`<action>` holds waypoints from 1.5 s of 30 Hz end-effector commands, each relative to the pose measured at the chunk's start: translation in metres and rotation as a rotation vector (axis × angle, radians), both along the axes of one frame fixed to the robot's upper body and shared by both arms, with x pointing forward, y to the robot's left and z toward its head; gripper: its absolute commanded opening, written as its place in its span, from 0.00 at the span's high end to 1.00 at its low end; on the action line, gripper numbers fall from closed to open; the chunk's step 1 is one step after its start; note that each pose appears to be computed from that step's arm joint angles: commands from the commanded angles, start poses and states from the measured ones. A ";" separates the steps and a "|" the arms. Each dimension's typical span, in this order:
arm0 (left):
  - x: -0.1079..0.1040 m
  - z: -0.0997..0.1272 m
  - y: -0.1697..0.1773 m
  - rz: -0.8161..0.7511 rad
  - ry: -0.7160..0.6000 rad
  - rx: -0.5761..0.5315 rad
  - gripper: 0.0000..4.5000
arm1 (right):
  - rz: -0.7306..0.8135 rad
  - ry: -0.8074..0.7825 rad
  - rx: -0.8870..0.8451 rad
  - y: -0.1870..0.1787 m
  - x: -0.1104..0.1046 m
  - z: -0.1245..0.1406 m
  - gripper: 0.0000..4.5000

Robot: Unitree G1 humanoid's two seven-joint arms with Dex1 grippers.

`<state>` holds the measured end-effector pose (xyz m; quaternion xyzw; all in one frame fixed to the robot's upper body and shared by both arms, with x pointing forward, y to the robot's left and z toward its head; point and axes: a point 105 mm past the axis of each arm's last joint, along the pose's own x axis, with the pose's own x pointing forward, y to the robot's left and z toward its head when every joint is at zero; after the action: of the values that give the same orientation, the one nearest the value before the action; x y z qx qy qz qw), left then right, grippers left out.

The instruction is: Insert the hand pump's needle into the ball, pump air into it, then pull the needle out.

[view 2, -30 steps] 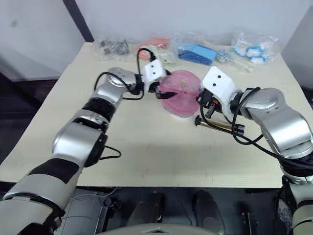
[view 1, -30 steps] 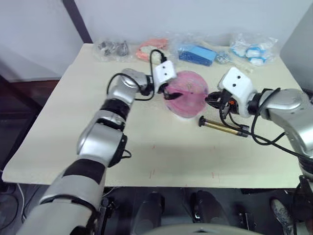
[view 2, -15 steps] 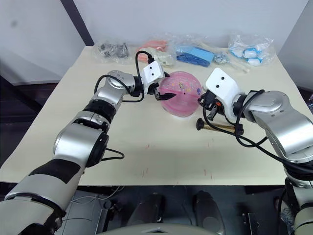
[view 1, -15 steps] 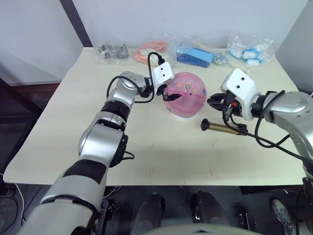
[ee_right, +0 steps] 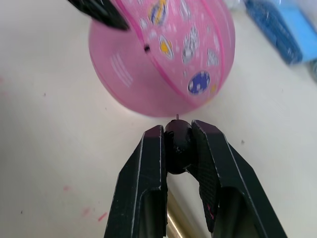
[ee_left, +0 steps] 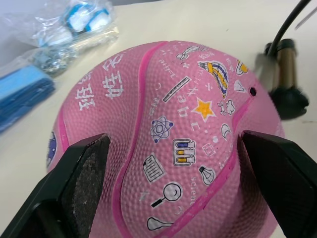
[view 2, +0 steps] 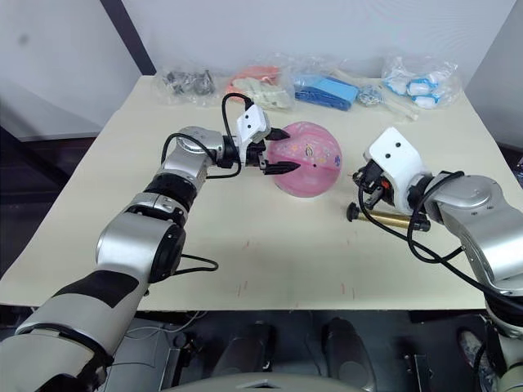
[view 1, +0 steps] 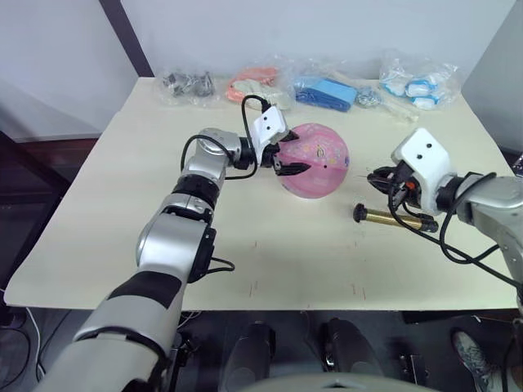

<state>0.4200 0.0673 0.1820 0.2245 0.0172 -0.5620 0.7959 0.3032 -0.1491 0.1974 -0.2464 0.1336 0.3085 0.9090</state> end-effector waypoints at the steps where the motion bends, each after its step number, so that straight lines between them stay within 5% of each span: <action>1: -0.005 0.012 0.001 -0.036 0.020 -0.092 0.00 | -0.054 -0.047 0.022 -0.009 0.002 0.005 0.93; 17: -0.066 0.056 0.040 -0.216 0.167 -0.322 0.00 | -0.152 -0.010 0.079 -0.030 0.014 -0.022 0.93; 28: -0.125 0.036 0.078 -0.172 0.269 -0.323 0.00 | -0.198 0.004 0.119 -0.046 0.022 -0.042 0.93; 43: -0.151 -0.002 0.095 -0.010 0.282 -0.326 0.00 | -0.229 0.027 0.199 -0.052 0.029 -0.096 0.93; 45: -0.152 -0.004 0.094 -0.007 0.281 -0.324 0.00 | -0.230 0.035 0.209 -0.053 0.029 -0.102 0.71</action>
<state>0.2720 0.1615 0.1677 -0.0038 0.0596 -0.5842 0.8094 0.3322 -0.1982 0.0966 -0.1286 0.1491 0.2217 0.9550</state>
